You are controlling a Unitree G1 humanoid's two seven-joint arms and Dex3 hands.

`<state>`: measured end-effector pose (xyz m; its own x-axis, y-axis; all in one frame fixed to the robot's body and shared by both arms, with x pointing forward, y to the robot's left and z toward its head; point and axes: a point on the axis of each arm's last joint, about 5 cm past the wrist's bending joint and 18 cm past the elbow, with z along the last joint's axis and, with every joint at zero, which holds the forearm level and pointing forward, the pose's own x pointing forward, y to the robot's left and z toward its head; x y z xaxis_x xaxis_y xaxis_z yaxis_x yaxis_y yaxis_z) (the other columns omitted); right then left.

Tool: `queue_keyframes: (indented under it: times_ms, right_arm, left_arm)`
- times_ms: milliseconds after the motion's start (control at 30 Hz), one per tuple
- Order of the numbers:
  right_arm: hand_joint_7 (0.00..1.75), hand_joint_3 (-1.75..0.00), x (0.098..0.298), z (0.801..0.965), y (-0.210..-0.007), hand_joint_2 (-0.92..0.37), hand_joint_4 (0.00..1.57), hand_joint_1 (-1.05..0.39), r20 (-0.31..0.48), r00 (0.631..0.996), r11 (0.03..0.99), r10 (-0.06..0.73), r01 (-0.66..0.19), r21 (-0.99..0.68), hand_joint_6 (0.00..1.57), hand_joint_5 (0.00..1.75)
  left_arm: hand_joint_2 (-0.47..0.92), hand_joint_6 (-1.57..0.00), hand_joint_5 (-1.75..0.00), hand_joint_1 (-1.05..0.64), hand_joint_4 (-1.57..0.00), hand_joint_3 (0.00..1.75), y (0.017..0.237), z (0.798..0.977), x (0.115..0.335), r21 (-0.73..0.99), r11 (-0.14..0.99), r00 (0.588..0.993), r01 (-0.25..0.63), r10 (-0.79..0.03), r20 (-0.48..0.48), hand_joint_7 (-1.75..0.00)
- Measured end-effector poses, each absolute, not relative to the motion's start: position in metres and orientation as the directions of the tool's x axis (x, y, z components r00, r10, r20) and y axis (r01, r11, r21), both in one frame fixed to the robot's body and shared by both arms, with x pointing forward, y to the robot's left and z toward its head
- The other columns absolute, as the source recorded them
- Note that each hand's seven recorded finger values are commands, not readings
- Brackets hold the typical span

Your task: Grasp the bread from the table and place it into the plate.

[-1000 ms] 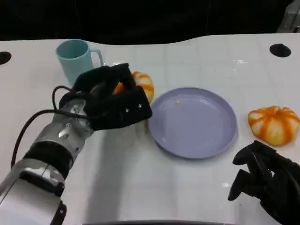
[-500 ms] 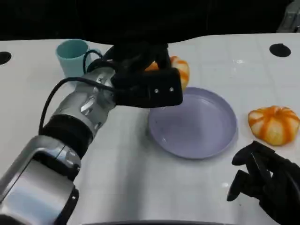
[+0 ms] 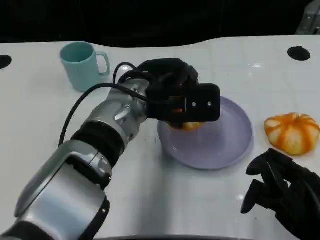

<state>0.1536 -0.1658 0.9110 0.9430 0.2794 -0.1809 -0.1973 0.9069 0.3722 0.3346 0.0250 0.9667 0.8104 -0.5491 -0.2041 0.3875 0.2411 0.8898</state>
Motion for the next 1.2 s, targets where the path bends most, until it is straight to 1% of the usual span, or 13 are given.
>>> queue_keyframes:
  times_ms: [67,133,200,367,467,567,667,700,733,800,933,1033,1200]
  right_arm:
    - [1.62,-0.41,0.153,0.911,-0.166,-0.92,0.61,-0.44,-0.182,0.943,0.907,0.279,-0.197,0.373,0.47,1.75]
    - [1.62,-0.41,0.153,0.911,-0.166,-0.92,0.61,-0.43,-0.182,0.943,0.907,0.279,-0.196,0.373,0.47,1.75]
    - [1.62,-0.41,0.153,0.911,-0.166,-0.92,0.61,-0.43,-0.183,0.943,0.907,0.279,-0.196,0.374,0.47,1.75]
    - [1.62,-0.39,0.152,0.91,-0.165,-0.92,0.62,-0.44,-0.187,0.942,0.906,0.28,-0.195,0.375,0.48,1.75]
    - [1.61,-0.39,0.152,0.91,-0.165,-0.92,0.61,-0.44,-0.187,0.941,0.905,0.282,-0.196,0.377,0.47,1.75]
    - [1.61,-0.41,0.152,0.91,-0.164,-0.92,0.61,-0.44,-0.186,0.941,0.904,0.283,-0.197,0.379,0.47,1.75]
    - [1.62,-0.41,0.151,0.91,-0.164,-0.92,0.61,-0.45,-0.185,0.94,0.903,0.286,-0.2,0.38,0.47,1.75]
    - [1.62,-0.41,0.151,0.91,-0.164,-0.92,0.61,-0.45,-0.185,0.94,0.903,0.286,-0.2,0.38,0.48,1.75]
    - [1.62,-0.41,0.151,0.91,-0.164,-0.92,0.61,-0.45,-0.185,0.94,0.903,0.286,-0.2,0.38,0.48,1.75]
    - [1.62,-0.41,0.151,0.91,-0.164,-0.92,0.62,-0.45,-0.185,0.94,0.903,0.286,-0.2,0.38,0.48,1.75]
    - [1.62,-0.41,0.151,0.91,-0.164,-0.92,0.62,-0.45,-0.185,0.94,0.903,0.286,-0.2,0.38,0.48,1.75]
    - [1.61,-0.41,0.151,0.91,-0.164,-0.92,0.63,-0.44,-0.184,0.94,0.903,0.287,-0.201,0.38,0.49,1.75]
    - [1.61,-0.4,0.152,0.91,-0.165,-0.92,0.63,-0.44,-0.183,0.941,0.903,0.285,-0.2,0.379,0.49,1.75]
  left_arm:
    - [0.91,-1.08,-1.6,-0.22,-0.71,0.28,0.023,0.964,0.333,0.888,0.234,0.807,0.397,-0.549,-0.216,-0.18]
    - [0.92,-1.08,-1.71,-0.25,-0.73,0.33,0.02,0.962,0.332,0.885,0.229,0.804,0.406,-0.55,-0.226,-0.19]
    - [0.92,-0.96,-1.74,-0.26,-0.7,0.33,0.017,0.959,0.33,0.883,0.224,0.801,0.412,-0.551,-0.234,-0.12]
    - [0.92,-0.97,-1.75,-0.25,-0.68,0.32,0.01,0.954,0.326,0.88,0.23,0.799,0.417,-0.554,-0.234,-0.12]
    - [0.92,-1.07,-1.75,-0.25,-0.76,0.32,0.008,0.952,0.325,0.877,0.234,0.799,0.42,-0.553,-0.235,-0.18]
    - [0.83,-1.05,-1.68,-0.21,-0.67,0.26,0.006,0.951,0.324,0.864,0.263,0.8,0.43,-0.554,-0.23,-0.2]
    - [0.91,-0.76,-1.2,-0.34,-0.55,0.18,0.004,0.952,0.323,0.838,0.308,0.797,0.45,-0.561,-0.222,-0.03]
    - [0.92,-0.69,-1.1,-0.37,-0.47,0.17,0.003,0.952,0.323,0.833,0.308,0.793,0.459,-0.566,-0.228,-0.02]
    - [0.92,-0.6,-0.9,-0.42,-0.37,0.18,0.003,0.952,0.323,0.83,0.307,0.789,0.466,-0.568,-0.233,-0.02]
    - [0.92,-0.52,-0.7,-0.46,-0.3,0.19,0.003,0.952,0.323,0.82,0.307,0.782,0.483,-0.574,-0.245,-0.02]
    - [0.92,-0.5,-0.64,-0.46,-0.29,0.19,0.004,0.953,0.323,0.81,0.309,0.775,0.498,-0.578,-0.256,-0.02]
    - [0.92,-0.36,-0.51,-0.62,-0.11,0.33,0.005,0.954,0.324,0.789,0.312,0.759,0.529,-0.589,-0.276,0.0]
    - [0.92,-0.36,-0.49,-0.67,-0.09,0.36,0.01,0.962,0.328,0.774,0.302,0.733,0.557,-0.617,-0.286,-0.01]
